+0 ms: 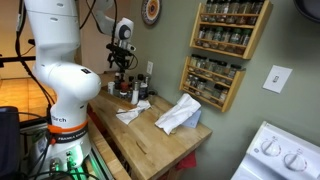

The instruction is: Remove the white container from the wooden rack, put it on the counter, move the clear black pepper container to the left and then put the white container on the right side of the clear black pepper container

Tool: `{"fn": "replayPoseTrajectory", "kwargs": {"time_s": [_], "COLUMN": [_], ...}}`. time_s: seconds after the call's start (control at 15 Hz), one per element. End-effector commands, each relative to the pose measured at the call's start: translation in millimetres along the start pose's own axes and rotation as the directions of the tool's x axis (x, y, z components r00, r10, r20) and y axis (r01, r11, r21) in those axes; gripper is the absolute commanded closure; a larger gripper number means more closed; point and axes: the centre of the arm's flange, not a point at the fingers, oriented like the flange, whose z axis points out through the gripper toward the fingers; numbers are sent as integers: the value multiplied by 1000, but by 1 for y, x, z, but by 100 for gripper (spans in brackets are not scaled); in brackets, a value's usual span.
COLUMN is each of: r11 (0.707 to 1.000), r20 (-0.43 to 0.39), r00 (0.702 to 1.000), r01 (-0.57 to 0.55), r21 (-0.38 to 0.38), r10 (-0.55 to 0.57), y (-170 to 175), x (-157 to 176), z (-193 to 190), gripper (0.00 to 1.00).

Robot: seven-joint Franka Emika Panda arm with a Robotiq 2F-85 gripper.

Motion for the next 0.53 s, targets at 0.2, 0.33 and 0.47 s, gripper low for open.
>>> {"fn": "replayPoseTrajectory", "kwargs": {"time_s": [0.2,0.33,0.47], "r11": [1000,1000,1000], "r20": [13,27,47], "r00": [1000,1000,999], "r01": [5,-3,17], "r21": [-12,-6,4], "r10": [-5,3,-17], "y": [-21,-26,-32], "x": [10,6,2], "z": [36,42,49], "gripper": [0,0,0]}}
